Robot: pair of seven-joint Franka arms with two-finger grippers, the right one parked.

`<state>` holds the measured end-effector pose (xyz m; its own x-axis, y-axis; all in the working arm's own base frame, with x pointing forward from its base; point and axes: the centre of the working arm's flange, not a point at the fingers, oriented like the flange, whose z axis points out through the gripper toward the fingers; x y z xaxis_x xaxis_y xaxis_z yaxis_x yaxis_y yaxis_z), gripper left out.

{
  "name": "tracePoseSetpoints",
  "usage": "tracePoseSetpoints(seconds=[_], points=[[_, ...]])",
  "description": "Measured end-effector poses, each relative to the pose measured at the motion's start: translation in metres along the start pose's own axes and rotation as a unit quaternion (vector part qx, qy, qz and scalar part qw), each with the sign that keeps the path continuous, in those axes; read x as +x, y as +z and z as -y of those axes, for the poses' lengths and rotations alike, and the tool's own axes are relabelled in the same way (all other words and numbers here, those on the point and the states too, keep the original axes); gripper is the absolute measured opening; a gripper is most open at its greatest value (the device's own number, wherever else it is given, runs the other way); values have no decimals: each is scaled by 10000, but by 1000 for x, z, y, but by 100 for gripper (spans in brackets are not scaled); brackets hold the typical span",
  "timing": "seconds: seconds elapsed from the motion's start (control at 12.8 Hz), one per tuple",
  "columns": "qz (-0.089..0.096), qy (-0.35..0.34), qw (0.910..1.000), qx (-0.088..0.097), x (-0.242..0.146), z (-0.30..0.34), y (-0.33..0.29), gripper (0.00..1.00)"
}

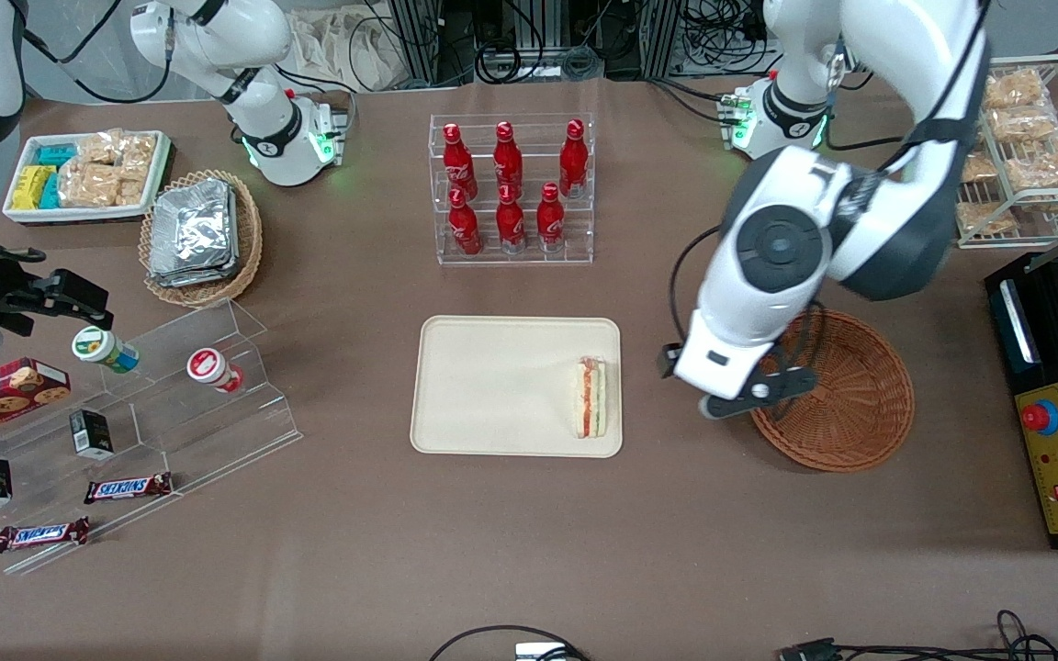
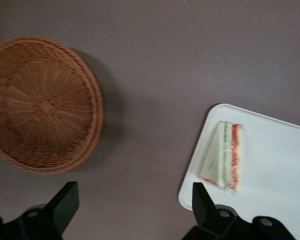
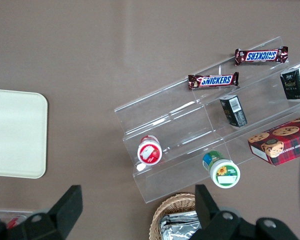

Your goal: Place sandwich from basket to tray

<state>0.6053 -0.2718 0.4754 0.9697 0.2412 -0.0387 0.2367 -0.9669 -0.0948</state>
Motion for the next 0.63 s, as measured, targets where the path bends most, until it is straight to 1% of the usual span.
tracePoseSetpoints(seconds=[0.16,0.31,0.39,0.63], points=[[-15,178,9998,-15,11,50,-19,100],[-47,367,9993,6,8,91,-36,100],[-35,459,9989,15,5,110,-42,100],[154,919,9957,0,4,170,-60,100]])
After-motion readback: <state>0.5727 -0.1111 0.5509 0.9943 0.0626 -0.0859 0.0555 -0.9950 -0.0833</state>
